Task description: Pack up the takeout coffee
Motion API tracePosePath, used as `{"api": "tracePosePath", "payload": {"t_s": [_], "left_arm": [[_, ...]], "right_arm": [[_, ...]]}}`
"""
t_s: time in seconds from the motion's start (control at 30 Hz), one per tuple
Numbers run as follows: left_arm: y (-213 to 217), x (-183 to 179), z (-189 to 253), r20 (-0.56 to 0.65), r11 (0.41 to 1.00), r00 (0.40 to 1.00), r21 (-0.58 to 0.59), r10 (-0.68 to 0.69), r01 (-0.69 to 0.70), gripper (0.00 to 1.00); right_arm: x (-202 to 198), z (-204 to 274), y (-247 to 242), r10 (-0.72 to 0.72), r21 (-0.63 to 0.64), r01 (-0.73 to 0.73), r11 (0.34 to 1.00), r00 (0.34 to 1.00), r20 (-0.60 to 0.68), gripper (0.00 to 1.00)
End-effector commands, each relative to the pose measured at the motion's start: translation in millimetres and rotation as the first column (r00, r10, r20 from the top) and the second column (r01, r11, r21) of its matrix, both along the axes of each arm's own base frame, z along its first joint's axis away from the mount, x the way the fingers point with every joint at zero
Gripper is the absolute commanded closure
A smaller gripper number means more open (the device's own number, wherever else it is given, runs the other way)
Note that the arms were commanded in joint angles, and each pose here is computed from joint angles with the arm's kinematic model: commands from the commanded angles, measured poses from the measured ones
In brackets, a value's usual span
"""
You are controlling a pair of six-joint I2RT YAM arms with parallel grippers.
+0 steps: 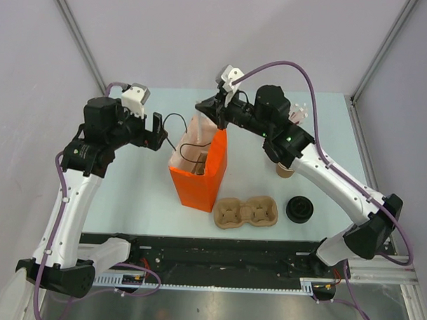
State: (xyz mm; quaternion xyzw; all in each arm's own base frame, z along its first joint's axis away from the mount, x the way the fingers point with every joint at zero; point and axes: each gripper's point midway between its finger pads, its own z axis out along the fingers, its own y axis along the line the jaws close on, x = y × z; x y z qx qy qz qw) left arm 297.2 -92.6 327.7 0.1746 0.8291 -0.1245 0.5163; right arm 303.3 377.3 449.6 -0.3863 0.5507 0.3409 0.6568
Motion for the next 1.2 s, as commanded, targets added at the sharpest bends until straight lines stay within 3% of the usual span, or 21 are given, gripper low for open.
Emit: {"api": "tracePosePath", "payload": {"t_s": [0.0,0.13,0.17,0.2,0.23,0.3,0.33,0.4,0.67,0.8,1.03,1.17], "left_arm": [[1,-1,11,0.063,1.0,0.998,0.02,-0.026,0.024,0.0],[2,-1,10,0.059,1.0,0.998,0.02,-0.026,0.024,0.0],[1,-1,12,0.065,0.999,0.998,0.023,-0.027,0.026,0.0],[2,-1,10,0.06,0.999,0.998,0.023,-0.026,0.024,0.0],[2,-1,11,0.062,0.999,0.998,0.023,-0.027,0.026,0.0],[2,-2,11,0.062,0.999,0.998,0.024,-0.028,0.026,0.0],[2,-1,10,0.062,0.999,0.998,0.025,-0.025,0.023,0.0],[3,-2,11,0.065,0.999,0.998,0.024,-0.025,0.023,0.0],[0,-5,24,0.096,0.999,0.994,0.019,-0.047,0.045,0.0],[-4,-9,31,0.107,0.997,0.992,0.01,-0.073,0.072,0.0],[-17,-32,66,0.167,0.984,0.971,-0.013,-0.172,0.177,0.0],[2,-31,88,0.212,0.998,0.975,-0.002,-0.059,0.06,0.0]], "right_arm": [[9,-14,2,0.031,0.041,-0.029,0.999,0.998,-0.051,1.0],[22,-41,5,0.04,0.003,-0.04,0.999,0.992,-0.123,1.0],[25,-47,4,0.035,-0.011,-0.037,0.999,0.989,-0.142,0.92],[29,-54,5,0.029,-0.022,-0.033,0.999,0.987,-0.155,0.83],[30,-49,5,0.029,-0.013,-0.031,0.999,0.988,-0.151,0.6],[38,-57,-4,-0.019,-0.043,0.01,0.999,0.979,-0.202,0.41],[38,-50,-8,-0.027,-0.031,0.021,0.999,0.98,-0.199,0.18],[43,-39,-19,-0.059,0.0,0.06,0.998,0.979,-0.193,0.03],[41,8,-77,-0.205,0.037,0.211,0.977,0.971,-0.124,0.0],[57,0,-141,-0.407,-0.002,0.414,0.91,0.896,-0.177,0.0],[66,-48,-275,-0.704,-0.081,0.72,0.689,0.638,-0.313,0.0],[62,-77,-359,-0.865,-0.144,0.891,0.43,0.362,-0.347,0.0]]}}
